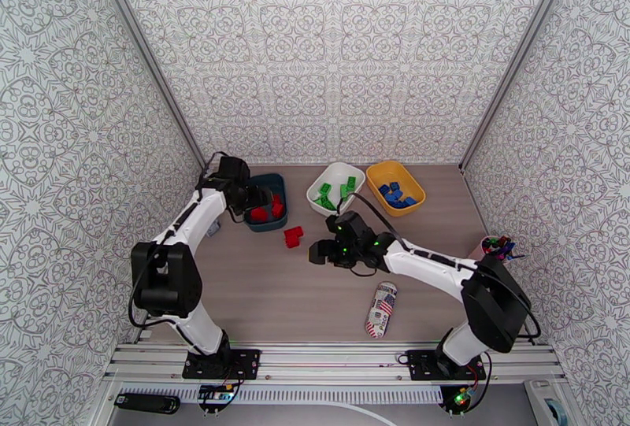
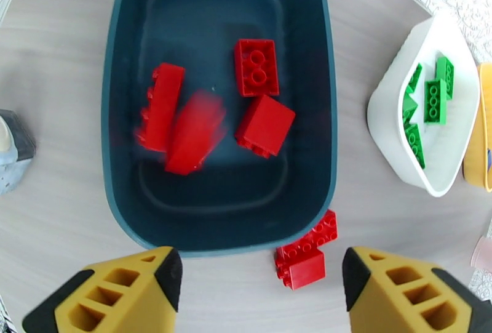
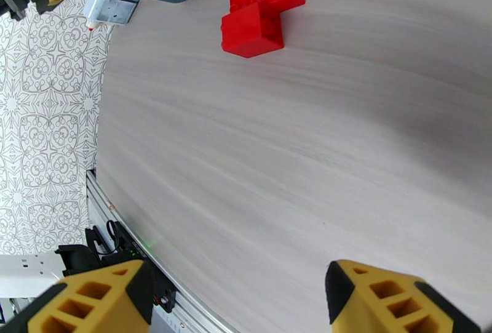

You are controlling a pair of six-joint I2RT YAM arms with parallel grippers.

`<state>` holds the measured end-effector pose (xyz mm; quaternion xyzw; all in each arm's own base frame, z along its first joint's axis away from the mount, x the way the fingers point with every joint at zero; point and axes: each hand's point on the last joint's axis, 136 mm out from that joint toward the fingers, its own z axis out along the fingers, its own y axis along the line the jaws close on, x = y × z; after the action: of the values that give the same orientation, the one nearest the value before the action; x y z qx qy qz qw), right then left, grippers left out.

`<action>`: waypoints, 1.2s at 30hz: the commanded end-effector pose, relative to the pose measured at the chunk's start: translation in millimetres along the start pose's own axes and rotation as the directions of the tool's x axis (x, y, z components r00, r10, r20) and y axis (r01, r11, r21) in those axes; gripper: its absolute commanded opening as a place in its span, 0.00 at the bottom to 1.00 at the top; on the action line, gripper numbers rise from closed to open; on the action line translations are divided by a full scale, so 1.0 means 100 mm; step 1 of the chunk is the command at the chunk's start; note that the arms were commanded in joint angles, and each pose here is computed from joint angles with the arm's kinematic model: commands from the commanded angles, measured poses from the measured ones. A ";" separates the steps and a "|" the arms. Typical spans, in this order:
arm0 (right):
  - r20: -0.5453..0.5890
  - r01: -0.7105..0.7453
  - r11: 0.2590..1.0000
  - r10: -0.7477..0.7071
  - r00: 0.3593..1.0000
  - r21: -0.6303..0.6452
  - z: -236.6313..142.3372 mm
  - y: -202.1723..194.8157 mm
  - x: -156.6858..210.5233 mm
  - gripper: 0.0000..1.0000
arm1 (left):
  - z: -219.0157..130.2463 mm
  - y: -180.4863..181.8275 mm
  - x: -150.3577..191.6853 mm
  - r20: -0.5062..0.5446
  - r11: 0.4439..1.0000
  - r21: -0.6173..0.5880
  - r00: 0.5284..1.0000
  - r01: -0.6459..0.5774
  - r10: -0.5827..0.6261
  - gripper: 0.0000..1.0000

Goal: Sort the legos into containers by color

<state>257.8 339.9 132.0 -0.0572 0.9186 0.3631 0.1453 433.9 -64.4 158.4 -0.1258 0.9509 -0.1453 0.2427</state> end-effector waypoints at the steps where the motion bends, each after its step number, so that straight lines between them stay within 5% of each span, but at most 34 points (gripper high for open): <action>1: 0.015 0.015 0.997 -0.017 1.000 0.074 -0.10 -0.17 0.03 0.79 | -0.14 -0.01 0.20 -0.006 0.999 -0.040 0.999 -0.032 0.032 0.76; 15: 0.015 0.022 0.988 -0.024 1.000 0.154 -0.15 -0.45 0.11 0.82 | -0.17 -0.17 1.03 -0.037 0.987 -0.124 0.995 -0.100 0.096 0.84; 27: 0.021 0.031 0.973 -0.037 0.999 0.228 -0.26 -0.69 0.22 0.85 | 0.42 -0.44 1.55 -0.150 0.966 -0.195 0.979 -0.167 0.139 0.88; 36: 0.030 0.025 0.971 -0.033 0.999 0.237 -0.33 -0.75 0.23 0.85 | 0.87 -0.47 1.61 -0.190 0.945 -0.276 0.974 -0.174 0.124 0.84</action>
<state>244.4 274.6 98.5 -0.0489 0.9498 0.2621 0.1638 332.6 -175.2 31.2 -0.0560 0.9902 -0.0040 0.1275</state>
